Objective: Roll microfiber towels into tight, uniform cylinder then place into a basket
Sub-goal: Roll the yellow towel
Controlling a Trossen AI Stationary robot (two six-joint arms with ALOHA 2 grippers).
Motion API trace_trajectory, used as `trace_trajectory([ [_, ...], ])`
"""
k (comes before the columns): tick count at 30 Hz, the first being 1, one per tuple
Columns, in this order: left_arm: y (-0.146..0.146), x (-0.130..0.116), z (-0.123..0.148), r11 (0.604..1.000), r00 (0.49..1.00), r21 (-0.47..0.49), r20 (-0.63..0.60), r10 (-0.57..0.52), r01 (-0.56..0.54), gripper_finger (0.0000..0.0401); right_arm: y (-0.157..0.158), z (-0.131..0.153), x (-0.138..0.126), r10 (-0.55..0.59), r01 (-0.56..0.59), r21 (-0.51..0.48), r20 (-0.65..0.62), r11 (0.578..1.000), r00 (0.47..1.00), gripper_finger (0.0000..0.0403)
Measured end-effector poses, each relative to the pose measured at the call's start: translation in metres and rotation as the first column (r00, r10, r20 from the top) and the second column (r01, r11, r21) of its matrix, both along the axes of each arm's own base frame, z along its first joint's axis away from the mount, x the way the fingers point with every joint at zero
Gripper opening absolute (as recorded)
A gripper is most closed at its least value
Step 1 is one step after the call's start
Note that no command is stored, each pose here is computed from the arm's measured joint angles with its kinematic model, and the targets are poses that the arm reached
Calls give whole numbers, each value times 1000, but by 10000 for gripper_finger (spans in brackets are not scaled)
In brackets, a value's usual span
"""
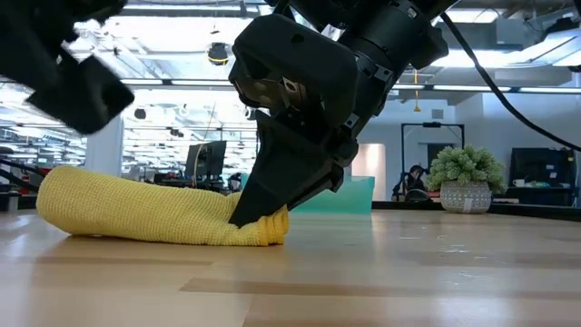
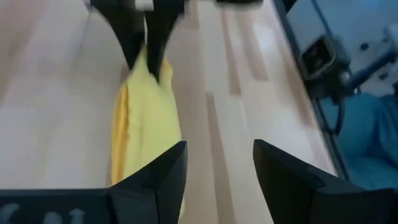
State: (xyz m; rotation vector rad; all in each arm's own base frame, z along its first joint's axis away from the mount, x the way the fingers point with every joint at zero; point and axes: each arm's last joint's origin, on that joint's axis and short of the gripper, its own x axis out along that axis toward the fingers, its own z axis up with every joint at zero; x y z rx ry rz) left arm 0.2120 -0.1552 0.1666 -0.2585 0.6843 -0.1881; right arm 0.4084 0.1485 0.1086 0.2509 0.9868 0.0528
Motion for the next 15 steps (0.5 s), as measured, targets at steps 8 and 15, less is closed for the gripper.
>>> trace_trajectory([
  [8, -9, 13, -32, 999, 997, 1, -69, -33, 33, 176, 0, 0, 0, 0, 0, 1, 0, 1000, 1000, 39],
  [15, 1, 20, -38, 997, 992, -8, -100, 72, -73, 176, 0, 0, 0, 4, -4, 10, -2, 1000, 1000, 39],
])
